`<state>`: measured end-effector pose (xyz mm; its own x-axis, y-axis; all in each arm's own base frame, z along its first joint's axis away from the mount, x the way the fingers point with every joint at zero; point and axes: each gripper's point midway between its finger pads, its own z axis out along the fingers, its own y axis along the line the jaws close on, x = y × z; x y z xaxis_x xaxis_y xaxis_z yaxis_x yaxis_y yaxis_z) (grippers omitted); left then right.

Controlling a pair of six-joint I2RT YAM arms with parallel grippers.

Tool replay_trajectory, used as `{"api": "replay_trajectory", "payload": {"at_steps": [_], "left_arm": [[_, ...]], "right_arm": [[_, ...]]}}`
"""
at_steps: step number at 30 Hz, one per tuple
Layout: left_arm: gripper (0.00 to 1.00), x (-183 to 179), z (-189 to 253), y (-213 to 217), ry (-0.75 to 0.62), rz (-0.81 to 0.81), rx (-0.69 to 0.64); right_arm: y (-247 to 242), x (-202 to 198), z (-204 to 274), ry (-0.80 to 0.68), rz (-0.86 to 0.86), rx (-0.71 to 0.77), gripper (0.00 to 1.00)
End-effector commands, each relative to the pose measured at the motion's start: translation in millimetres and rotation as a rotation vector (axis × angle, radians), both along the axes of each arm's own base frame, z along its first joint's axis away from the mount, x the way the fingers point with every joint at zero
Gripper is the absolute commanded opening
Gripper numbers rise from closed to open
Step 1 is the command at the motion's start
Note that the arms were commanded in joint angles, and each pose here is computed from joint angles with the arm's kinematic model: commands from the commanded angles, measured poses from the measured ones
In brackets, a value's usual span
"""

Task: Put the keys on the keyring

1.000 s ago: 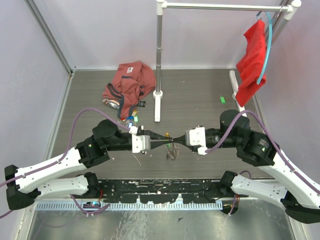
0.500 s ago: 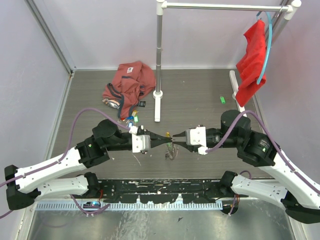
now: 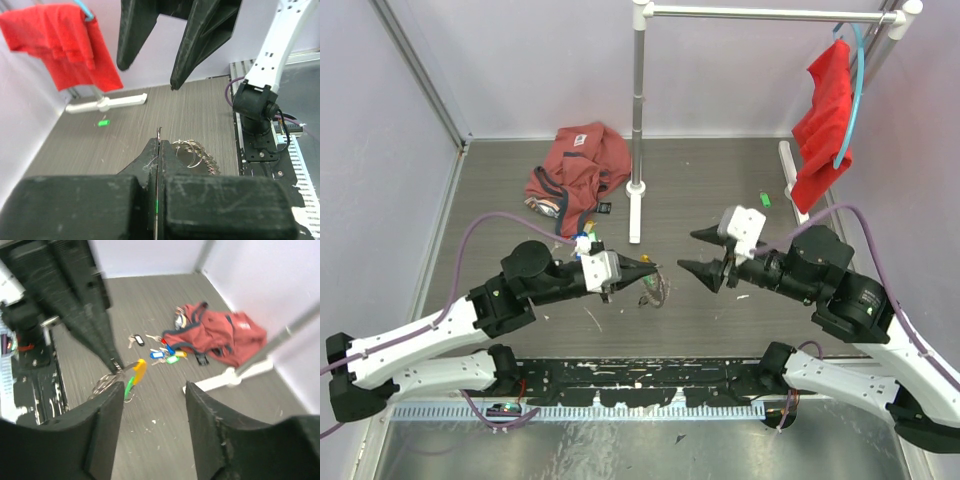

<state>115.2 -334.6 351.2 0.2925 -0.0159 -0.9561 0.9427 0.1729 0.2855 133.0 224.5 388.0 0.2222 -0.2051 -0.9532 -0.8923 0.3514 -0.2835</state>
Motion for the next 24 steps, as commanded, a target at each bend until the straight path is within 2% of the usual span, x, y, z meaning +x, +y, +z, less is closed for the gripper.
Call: {"api": "replay_trajectory", "payload": {"at_steps": [1, 5, 9, 15, 19, 24], "left_arm": [[0.0, 27.2, -9.8, 7.9, 0.163, 0.187, -0.006], [0.0, 47.9, -26.8, 18.7, 0.285, 0.328, 0.042], [0.0, 57.8, -43.2, 25.9, 0.387, 0.398, 0.087], [0.0, 70.8, -64.8, 43.4, 0.544, 0.483, 0.147], [0.0, 71.8, -88.4, 51.4, 0.64, 0.511, 0.285], [0.0, 70.0, -95.2, 50.0, 0.661, 0.507, 0.338]], "right_arm": [[-29.0, 42.9, 27.8, 0.212, -0.393, 0.243, 0.6], [-50.8, 64.3, 9.9, 0.297, -0.612, 0.289, 0.65], [-48.6, 78.3, -15.0, 0.398, -0.727, 0.263, 0.66], [-42.7, 105.2, -52.6, 0.55, -0.784, 0.203, 0.66], [-60.0, 140.1, -82.7, 0.723, -0.815, 0.237, 0.66], [-57.8, 176.1, -111.0, 0.863, -0.81, 0.266, 0.67]]}}
